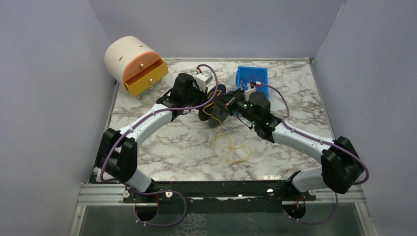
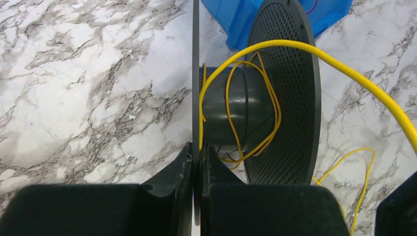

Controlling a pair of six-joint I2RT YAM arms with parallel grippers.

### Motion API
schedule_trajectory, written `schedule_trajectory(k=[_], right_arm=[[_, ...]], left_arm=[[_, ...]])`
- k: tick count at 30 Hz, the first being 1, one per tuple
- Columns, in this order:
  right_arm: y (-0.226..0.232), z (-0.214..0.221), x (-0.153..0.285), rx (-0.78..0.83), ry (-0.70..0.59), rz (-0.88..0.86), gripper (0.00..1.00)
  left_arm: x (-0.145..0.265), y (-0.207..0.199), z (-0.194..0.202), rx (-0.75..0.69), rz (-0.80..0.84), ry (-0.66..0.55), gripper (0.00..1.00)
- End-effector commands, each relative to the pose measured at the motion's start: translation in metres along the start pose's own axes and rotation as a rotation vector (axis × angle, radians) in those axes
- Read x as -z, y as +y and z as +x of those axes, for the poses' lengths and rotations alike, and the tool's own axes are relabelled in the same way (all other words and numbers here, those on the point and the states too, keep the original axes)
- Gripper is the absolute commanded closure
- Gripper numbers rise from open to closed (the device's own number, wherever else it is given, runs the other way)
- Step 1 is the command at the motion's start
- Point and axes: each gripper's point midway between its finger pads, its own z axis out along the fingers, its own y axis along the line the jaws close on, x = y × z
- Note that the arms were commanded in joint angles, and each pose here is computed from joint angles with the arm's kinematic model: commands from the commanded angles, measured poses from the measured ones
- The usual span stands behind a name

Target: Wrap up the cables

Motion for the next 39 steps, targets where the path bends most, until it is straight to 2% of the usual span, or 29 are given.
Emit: schedule_trajectory(k=[1, 2, 16, 21, 26, 33, 39], right_arm=[[-0.002, -0.001, -0.001, -0.016, -0.016, -0.008, 0.99], [-0.002, -0.001, -0.001, -0.017, -0.017, -0.007, 0.99], [0.006, -0.018, 0.013, 0.032, -0.068, 0.0, 0.99], [0.006, -0.037, 0.031, 0.134, -0.126, 0.039, 0.96], [-0.001, -0.059, 0.051, 0.246, -0.204, 0.105, 0.95], [-0.004, -0.088, 0.075, 0.44, -0.3, 0.19, 0.95], [-0.008, -0.094, 0.088, 0.603, -0.309, 0.224, 0.95]], left_arm=[[0.0, 0.0, -0.019, -0.011, 0.008, -0.051, 0.97], [0.0, -0.001, -0.018, -0.011, 0.01, -0.049, 1.0], [0.021, 0.008, -0.024, -0.023, -0.093, -0.089, 1.0], [0.035, -0.001, -0.026, -0.056, -0.134, -0.093, 1.0], [0.05, -0.028, -0.029, -0.116, -0.174, -0.065, 1.0], [0.086, -0.036, -0.03, -0.086, -0.182, -0.065, 1.0], [0.117, -0.037, -0.027, -0.076, -0.198, -0.056, 1.0]])
